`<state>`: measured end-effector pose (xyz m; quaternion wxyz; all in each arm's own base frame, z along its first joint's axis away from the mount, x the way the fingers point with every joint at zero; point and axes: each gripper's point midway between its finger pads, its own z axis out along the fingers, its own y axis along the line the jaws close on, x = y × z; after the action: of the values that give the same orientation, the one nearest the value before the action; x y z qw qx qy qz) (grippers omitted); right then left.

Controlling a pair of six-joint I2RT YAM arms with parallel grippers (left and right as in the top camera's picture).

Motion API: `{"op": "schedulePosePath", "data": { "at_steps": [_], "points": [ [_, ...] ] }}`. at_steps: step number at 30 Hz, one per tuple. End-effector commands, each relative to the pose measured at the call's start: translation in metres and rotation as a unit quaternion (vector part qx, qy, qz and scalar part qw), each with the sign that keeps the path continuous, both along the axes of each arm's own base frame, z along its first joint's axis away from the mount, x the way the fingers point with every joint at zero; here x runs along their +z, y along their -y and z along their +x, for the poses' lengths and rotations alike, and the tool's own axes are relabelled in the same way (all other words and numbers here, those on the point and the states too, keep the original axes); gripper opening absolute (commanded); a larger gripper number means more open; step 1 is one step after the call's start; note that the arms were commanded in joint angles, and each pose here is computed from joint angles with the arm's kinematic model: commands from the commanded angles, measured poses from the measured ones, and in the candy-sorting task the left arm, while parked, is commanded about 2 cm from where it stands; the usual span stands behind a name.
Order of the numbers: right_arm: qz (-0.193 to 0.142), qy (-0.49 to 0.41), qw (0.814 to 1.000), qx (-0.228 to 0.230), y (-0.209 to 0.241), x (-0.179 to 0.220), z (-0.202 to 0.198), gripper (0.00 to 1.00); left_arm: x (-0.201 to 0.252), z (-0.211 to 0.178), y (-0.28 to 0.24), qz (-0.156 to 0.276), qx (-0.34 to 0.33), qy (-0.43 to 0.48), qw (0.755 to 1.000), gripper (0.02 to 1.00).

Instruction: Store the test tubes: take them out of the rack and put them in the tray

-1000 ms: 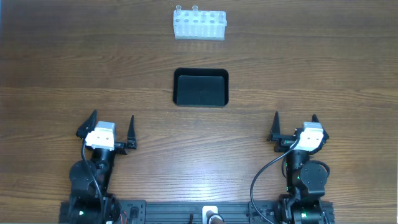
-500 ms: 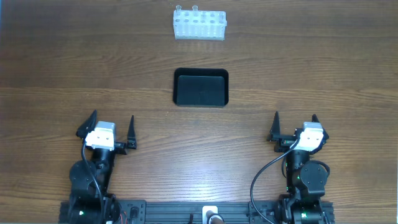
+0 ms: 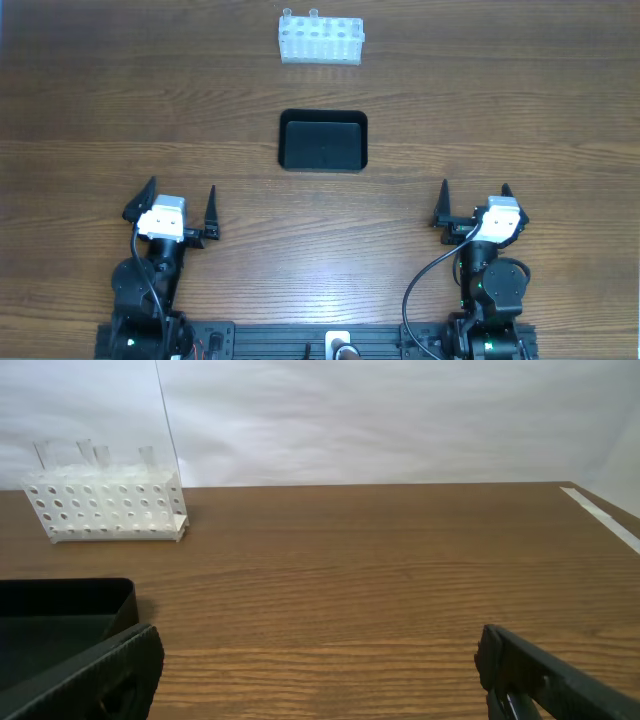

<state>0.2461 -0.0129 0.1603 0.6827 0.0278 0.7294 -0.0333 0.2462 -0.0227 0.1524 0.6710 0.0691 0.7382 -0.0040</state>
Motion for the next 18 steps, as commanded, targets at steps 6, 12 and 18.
{"op": "schedulePosePath", "data": {
  "at_steps": [6,12,18],
  "points": [
    [0.002,-0.006,1.000,0.002,0.000,-0.004,0.000,0.991,-0.001,0.000,0.001,0.003,-0.003,0.001,1.000,1.000],
    [0.002,-0.006,1.000,0.002,0.000,-0.004,0.000,0.991,-0.001,0.000,0.000,-0.020,0.001,-0.001,1.000,0.998],
    [0.002,-0.006,1.000,0.002,0.000,-0.004,0.000,0.991,0.032,0.011,-0.014,-0.099,0.045,0.058,0.992,0.998]
  ]
}}
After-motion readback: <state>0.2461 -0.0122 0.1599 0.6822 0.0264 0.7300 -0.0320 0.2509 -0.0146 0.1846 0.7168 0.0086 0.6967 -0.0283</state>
